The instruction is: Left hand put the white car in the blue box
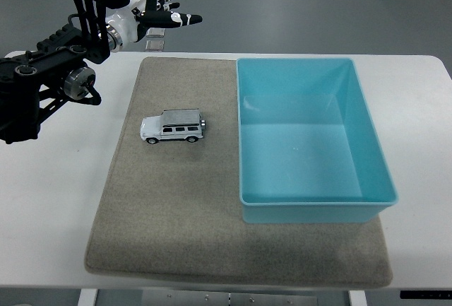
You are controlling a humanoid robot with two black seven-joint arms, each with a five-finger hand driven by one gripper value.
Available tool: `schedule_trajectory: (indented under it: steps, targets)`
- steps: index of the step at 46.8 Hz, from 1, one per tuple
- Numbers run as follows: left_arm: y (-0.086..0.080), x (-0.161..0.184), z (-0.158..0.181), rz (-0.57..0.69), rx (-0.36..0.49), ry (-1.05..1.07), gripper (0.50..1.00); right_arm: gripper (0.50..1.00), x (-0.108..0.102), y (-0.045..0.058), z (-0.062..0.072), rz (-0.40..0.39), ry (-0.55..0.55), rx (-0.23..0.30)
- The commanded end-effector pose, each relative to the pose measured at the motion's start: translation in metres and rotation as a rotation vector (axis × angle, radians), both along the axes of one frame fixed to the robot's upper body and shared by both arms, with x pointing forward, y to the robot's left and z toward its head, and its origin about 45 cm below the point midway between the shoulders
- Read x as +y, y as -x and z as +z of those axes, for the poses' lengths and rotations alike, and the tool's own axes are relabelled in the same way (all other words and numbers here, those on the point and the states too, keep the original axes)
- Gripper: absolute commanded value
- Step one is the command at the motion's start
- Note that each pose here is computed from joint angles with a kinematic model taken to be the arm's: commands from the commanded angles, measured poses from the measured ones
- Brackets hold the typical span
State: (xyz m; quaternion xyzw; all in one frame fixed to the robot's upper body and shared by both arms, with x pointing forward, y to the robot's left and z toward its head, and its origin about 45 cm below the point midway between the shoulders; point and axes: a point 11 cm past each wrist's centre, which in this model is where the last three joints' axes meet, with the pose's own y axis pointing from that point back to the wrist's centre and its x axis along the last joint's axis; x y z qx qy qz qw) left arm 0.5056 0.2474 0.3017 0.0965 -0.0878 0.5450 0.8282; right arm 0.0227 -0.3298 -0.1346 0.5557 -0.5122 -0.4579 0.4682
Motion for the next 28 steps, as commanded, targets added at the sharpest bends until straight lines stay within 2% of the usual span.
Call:
schedule_trajectory:
  steps: [1, 14, 22, 28]
  targets:
    - [-0.001, 0.003, 0.008, -0.039, -0.021, -0.12, 0.999, 0.936, 0.0, 0.0, 0.0, 0.0, 0.0, 0.0]
    - [0.022, 0.002, -0.006, -0.293, 0.008, -0.443, 0.999, 0.936, 0.0, 0.0, 0.0, 0.0, 0.0, 0.0]
    - [0.03, 0.02, -0.001, -0.418, 0.033, -0.654, 0.996, 0.936, 0.0, 0.0, 0.0, 0.0, 0.0, 0.0]
    - [0.04, 0.026, 0.017, -0.514, 0.032, -0.774, 0.996, 0.936, 0.0, 0.0, 0.0, 0.0, 0.0, 0.0]
